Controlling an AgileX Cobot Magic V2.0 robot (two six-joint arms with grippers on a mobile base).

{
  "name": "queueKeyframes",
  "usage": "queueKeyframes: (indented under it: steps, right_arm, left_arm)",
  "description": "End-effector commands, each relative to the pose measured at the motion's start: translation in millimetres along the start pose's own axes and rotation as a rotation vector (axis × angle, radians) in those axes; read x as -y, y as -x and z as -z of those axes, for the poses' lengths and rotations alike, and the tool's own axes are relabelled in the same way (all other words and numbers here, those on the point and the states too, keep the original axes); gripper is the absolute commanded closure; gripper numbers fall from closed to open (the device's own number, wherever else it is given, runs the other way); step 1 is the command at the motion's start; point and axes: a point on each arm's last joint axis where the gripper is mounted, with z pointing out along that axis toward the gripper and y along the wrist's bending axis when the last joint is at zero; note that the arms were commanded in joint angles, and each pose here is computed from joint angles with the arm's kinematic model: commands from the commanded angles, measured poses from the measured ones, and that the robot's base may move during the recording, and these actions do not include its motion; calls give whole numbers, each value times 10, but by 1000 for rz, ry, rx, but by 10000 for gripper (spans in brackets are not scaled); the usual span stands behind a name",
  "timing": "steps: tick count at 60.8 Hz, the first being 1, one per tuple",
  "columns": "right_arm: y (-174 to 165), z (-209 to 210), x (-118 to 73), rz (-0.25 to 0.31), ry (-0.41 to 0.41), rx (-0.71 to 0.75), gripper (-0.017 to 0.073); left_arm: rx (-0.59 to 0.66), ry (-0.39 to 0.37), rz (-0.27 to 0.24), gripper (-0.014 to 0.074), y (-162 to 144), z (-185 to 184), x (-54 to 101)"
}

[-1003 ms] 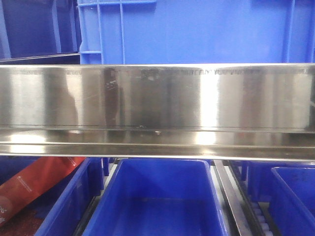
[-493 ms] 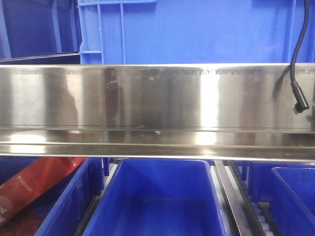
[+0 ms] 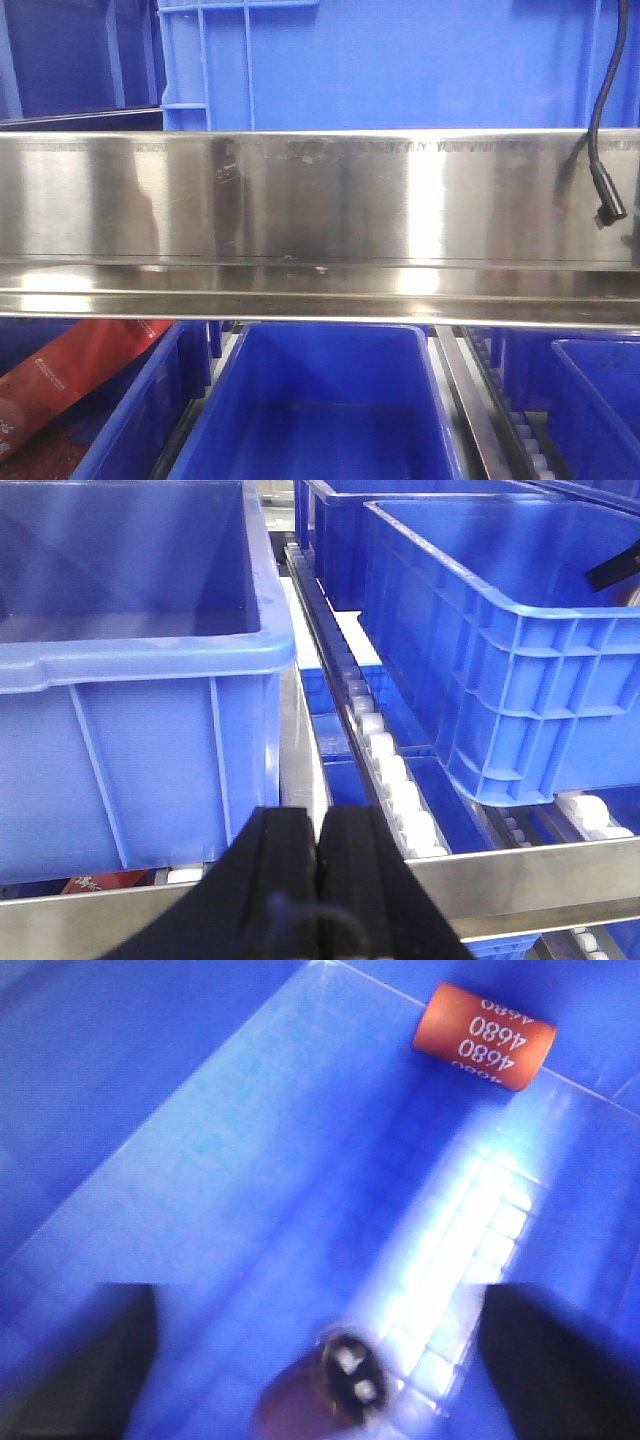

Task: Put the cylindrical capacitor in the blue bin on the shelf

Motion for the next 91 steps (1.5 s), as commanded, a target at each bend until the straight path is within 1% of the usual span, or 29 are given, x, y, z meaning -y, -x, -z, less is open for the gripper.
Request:
queueKeyframes:
  steps: [1, 8, 15, 20, 22, 29, 32, 37, 41, 44, 50, 59, 71, 80, 86, 91]
  right_arm:
    - [33, 60, 5, 8, -12, 28, -9]
    - [36, 91, 1, 9, -13, 34, -9]
    - [54, 245, -8, 3, -18, 72, -8]
    - [67, 414, -2, -17, -26, 113, 34]
    - [68, 487, -3, -17, -29, 127, 78]
    - [60, 805, 0, -20, -44, 191, 288]
    - [46, 958, -6, -19, -51, 220, 418]
    - [-22, 1216, -13, -21, -67, 269, 599]
    - [-103, 1367, -15, -24, -81, 297, 687]
    - [-179, 1480, -8, -28, -97, 322, 723]
    - [-371, 1686, -8, -29, -137, 367, 720]
    - [-791, 1880, -13, -45, -191, 438, 721]
    - [-1501, 1903, -67, -67, -243, 492, 721]
    - [-2083, 1874, -153, -54, -280, 520, 721]
    - [-2462, 1845, -228, -51, -284, 547, 721]
    - [-2698, 1814, -272, -49, -288, 569, 721]
  left_arm:
    - [23, -2, 11, 687, 14, 19, 1]
    - [23, -2, 11, 687, 14, 19, 1]
    - [23, -2, 11, 687, 14, 19, 1]
    - [23, -2, 11, 687, 14, 19, 1]
    - [23, -2, 11, 687, 14, 19, 1]
    - [23, -2, 11, 687, 14, 19, 1]
    - [23, -2, 11, 687, 14, 19, 1]
    - [23, 2, 9, 687, 13, 18, -2]
    - [25, 7, 4, 687, 15, 18, -7]
    - [28, 14, -1, 687, 17, 18, -13]
    - [45, 28, -13, 687, 33, 19, -26]
    - [94, 41, -31, 687, 78, 22, -37]
    - [129, 38, -45, 687, 66, -52, -27]
    - [128, 25, -54, 687, -45, -207, -6]
    - [114, 20, -61, 687, -135, -303, 3]
    - [114, 16, -64, 687, -176, -351, 9]
